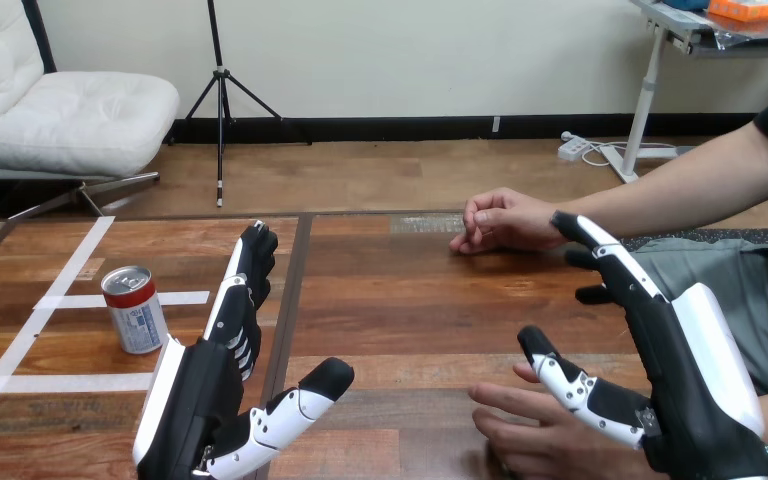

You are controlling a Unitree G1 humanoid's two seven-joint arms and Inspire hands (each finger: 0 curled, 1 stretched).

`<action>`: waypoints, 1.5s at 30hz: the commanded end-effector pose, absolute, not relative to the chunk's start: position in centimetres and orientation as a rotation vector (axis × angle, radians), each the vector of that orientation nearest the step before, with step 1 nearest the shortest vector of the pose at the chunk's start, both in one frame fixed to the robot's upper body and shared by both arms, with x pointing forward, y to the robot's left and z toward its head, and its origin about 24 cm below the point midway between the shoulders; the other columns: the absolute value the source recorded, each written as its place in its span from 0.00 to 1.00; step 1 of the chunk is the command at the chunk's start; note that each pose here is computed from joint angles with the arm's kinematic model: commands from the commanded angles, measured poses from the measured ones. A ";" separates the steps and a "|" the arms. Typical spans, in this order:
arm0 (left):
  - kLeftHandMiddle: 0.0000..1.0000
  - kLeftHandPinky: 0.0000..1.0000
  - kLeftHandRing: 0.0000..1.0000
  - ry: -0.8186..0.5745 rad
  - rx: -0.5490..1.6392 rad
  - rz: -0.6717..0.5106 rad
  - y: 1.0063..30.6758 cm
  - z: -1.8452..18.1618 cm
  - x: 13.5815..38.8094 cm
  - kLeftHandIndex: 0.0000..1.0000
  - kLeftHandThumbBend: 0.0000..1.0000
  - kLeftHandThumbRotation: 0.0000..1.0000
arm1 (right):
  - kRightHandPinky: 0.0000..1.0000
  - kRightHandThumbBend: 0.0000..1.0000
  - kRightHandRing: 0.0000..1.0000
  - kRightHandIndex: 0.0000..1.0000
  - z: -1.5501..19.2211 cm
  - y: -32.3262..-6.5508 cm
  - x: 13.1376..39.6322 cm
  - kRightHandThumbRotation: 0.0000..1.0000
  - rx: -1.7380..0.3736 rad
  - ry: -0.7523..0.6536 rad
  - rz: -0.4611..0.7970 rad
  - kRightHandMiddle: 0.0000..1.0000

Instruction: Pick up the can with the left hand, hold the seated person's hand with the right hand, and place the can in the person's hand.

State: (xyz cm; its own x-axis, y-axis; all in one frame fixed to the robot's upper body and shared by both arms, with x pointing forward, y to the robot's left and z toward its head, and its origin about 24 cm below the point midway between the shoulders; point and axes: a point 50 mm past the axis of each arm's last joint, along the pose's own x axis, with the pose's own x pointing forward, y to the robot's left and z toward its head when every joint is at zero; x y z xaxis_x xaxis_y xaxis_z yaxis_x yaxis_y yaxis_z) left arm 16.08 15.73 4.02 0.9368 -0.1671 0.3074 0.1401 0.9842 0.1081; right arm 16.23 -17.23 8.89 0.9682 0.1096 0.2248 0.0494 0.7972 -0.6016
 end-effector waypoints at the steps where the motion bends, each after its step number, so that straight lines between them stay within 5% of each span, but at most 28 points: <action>1: 1.00 1.00 1.00 -0.381 0.067 -0.144 15.4 4.9 16.6 1.00 0.77 0.55 | 0.75 0.30 0.87 0.92 9.7 -16.7 17.1 0.00 -0.610 -0.314 -0.007 0.92; 45: 1.00 1.00 1.00 -0.384 0.047 -0.109 15.4 4.9 16.5 1.00 0.73 0.52 | 0.80 0.28 0.89 0.93 9.2 -16.8 16.9 0.00 -0.604 -0.280 -0.004 0.94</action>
